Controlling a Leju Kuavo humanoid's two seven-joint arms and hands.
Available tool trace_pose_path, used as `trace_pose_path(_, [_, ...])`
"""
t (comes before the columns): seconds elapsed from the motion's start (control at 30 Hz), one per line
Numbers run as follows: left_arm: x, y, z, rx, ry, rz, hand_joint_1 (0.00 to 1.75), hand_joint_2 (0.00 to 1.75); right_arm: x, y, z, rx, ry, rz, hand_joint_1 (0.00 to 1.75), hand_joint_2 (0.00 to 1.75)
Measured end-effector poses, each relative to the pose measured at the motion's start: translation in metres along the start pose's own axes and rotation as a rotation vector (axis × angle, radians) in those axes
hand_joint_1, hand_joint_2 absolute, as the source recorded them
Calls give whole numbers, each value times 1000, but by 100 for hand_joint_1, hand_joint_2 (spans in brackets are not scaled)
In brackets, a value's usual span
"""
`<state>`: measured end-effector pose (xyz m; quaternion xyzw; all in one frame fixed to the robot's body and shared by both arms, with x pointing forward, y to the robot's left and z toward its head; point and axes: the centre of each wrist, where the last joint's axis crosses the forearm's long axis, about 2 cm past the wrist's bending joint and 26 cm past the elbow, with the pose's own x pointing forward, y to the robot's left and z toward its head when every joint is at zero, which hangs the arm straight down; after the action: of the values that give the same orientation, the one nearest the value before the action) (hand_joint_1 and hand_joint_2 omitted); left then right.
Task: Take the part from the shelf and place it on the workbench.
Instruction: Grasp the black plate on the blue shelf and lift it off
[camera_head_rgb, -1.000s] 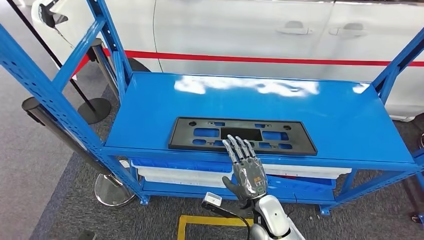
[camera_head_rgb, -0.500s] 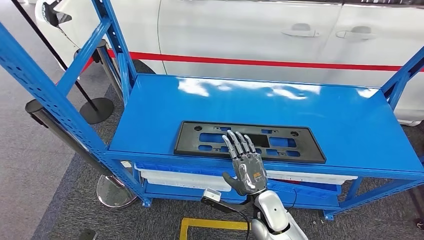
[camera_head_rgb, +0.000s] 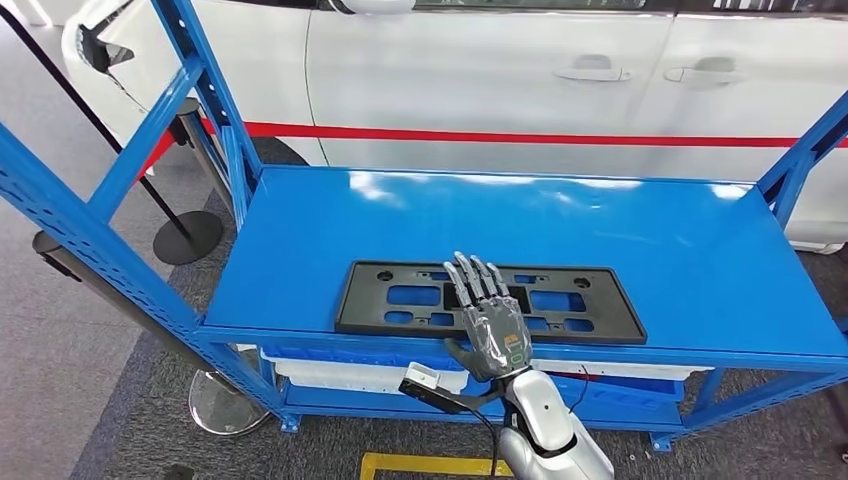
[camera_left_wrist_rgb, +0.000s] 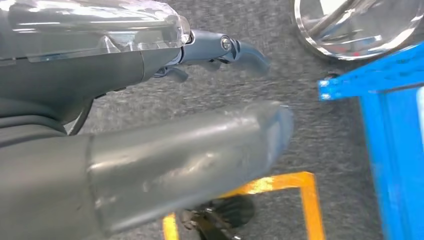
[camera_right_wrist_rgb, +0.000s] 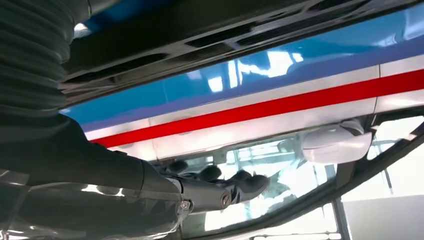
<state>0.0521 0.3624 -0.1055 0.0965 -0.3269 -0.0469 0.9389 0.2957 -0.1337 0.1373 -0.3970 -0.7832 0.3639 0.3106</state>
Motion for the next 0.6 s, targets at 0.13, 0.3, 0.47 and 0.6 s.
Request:
trace_pose_path(0.13, [0,0,0,1,16,-17,0,0,-4,0,-5,24,3,56,164,175])
trace_pose_path(0.3, [2,0,-1,-1,21,-27,0,0,-20,1,-14,103,0,177,175,175])
trace_pose_path(0.47, [3,1,-2,0,22,-26,0,0,-39,-4,-30,157,-2,266,175,175])
trace_pose_path(0.6, [3,1,-2,1,22,-26,0,0,-47,-7,-37,159,-3,292,175,175])
